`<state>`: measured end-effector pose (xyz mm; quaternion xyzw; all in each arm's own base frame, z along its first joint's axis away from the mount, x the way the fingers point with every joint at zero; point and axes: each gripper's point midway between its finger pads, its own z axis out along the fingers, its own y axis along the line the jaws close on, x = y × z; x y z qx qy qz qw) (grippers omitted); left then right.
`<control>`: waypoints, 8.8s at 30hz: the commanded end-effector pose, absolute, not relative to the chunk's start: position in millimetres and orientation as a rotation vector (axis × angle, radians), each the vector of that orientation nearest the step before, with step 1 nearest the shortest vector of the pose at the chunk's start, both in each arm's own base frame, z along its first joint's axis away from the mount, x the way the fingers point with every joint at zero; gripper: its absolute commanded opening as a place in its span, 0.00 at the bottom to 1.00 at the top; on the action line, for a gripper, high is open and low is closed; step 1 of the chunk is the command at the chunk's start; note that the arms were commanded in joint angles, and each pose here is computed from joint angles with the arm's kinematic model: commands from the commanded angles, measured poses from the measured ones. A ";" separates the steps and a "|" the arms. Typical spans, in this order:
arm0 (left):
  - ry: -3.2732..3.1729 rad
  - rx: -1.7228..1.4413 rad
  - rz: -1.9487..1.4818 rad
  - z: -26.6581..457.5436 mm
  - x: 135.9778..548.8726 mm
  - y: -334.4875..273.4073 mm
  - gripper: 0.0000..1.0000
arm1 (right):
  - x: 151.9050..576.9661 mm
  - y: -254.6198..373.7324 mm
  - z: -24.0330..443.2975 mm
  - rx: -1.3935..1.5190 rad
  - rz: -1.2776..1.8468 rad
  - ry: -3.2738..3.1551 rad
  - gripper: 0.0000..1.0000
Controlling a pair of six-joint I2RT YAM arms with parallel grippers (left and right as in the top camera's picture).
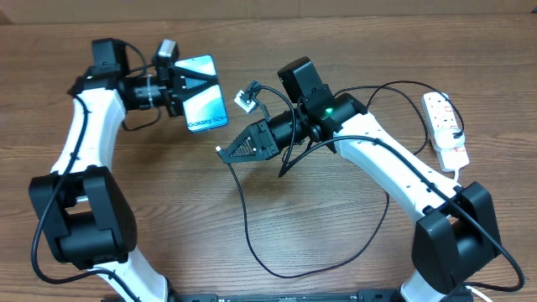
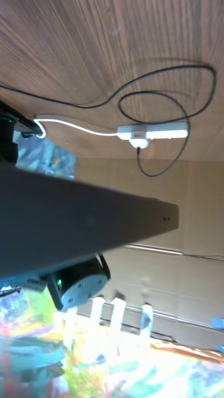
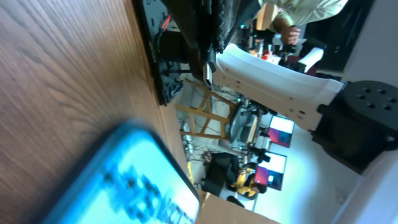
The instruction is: Plug charger to phone and switch on socket
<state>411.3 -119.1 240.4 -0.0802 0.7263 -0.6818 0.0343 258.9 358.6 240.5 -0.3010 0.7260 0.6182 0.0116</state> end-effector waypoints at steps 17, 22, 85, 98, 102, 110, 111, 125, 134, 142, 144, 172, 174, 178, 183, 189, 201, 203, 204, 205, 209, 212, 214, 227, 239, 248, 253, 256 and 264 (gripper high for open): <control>2.204 -0.160 -2.161 257.0 406.6 -133.2 0.04 | 283.1 365.6 242.4 -0.781 1.817 2.332 0.04; 2.204 -0.159 -2.160 256.9 406.7 -133.2 0.04 | 287.7 368.9 249.4 -0.749 1.839 2.317 0.04; 2.335 -0.588 -1.839 221.4 449.4 -101.5 0.04 | 341.6 356.1 252.4 -0.366 1.747 2.378 0.04; 2.333 -0.686 -1.786 215.2 455.0 -87.2 0.04 | 357.6 351.8 226.9 -0.229 1.530 2.454 0.04; 2.317 -0.706 -1.822 220.3 457.0 -88.2 0.04 | 362.1 357.5 225.9 -0.059 1.523 2.489 0.04; 2.283 -0.633 -1.875 231.2 457.7 -90.9 0.04 | 373.5 364.1 243.6 -0.049 1.561 2.391 0.04; 2.284 -0.639 -1.863 230.1 458.8 -90.0 0.04 | 372.8 363.3 241.6 -0.052 1.554 2.400 0.04; 2.290 -0.631 -1.674 213.8 467.8 -68.9 0.04 | 369.2 235.0 122.4 -0.193 0.331 2.737 0.04; 2.299 -0.597 -1.655 211.5 466.1 -69.4 0.04 | 349.8 187.1 78.4 -0.170 0.004 2.820 0.04; 2.301 -0.596 -1.654 211.1 465.7 -69.5 0.04 | 325.2 163.9 20.3 -0.159 -0.057 2.861 0.04; 2.301 -0.596 -1.655 211.1 465.6 -69.5 0.04 | 320.4 156.0 7.5 -0.137 -0.063 2.866 0.04; 2.308 -0.569 -1.644 209.7 463.8 -70.2 0.04 | 318.6 136.5 -25.2 -0.101 0.013 2.831 0.25; 2.315 -0.568 -1.643 208.3 462.2 -70.5 0.04 | 318.1 136.2 -25.4 -0.101 0.011 2.834 0.29; 2.323 -0.550 -1.637 206.8 460.0 -70.9 0.04 | 318.3 136.5 -25.3 -0.100 0.013 2.833 0.30; 2.326 -0.532 -1.631 206.0 458.8 -71.2 0.04 | 317.6 137.0 -25.5 -0.090 0.019 2.836 0.29; 2.326 -0.531 -1.630 206.0 458.9 -71.2 0.04 | 329.1 142.6 -21.4 -0.085 0.050 2.786 0.25; 2.326 -0.532 -1.630 206.0 459.0 -70.9 0.04 | 327.4 143.2 -19.5 -0.088 0.053 2.800 0.04; 2.326 -0.532 -1.630 206.0 459.0 -70.9 0.04 | 330.0 145.5 -11.0 -0.089 0.060 2.802 0.03; 2.326 -0.533 -1.629 205.9 459.0 -70.9 0.04 | 331.3 150.2 -2.5 -0.096 0.089 2.808 0.03; 2.329 -0.538 -1.619 204.8 459.6 -70.1 0.04 | 332.3 155.6 6.5 -0.110 0.126 2.812 0.03; 2.333 -0.546 -1.601 203.0 460.6 -69.0 0.08 | 336.5 205.4 78.6 -0.232 0.572 2.766 0.03; 2.319 -0.518 -1.660 209.1 457.1 -73.2 0.06 | 336.3 236.8 132.8 -0.305 0.946 2.636 0.04; 2.304 -0.510 -1.729 215.6 453.4 -77.1 0.04 | 332.3 249.9 163.1 -0.368 1.162 2.532 0.04; 2.098 -0.095 -2.009 284.5 450.1 -101.0 0.04 | 305.5 281.3 236.5 -0.563 1.739 2.241 0.04; 2.094 -0.084 -2.040 312.5 459.0 -131.1 0.04 | 308.7 298.7 257.6 -0.537 1.804 2.187 0.04; 2.084 0.014 -2.085 333.4 450.0 -164.0 0.04 | 306.4 315.6 281.6 -0.590 1.846 2.080 0.04; 2.088 0.039 -2.103 337.0 445.8 -177.3 0.04 | 308.9 316.8 290.2 -0.600 1.850 2.037 0.04; 2.094 0.048 -2.111 337.1 443.7 -182.4 0.04 | 309.8 316.9 291.4 -0.603 1.846 2.028 0.04; 2.095 0.054 -2.113 337.0 442.9 -183.8 0.04 | 313.9 317.7 306.0 -0.608 1.853 1.961 0.04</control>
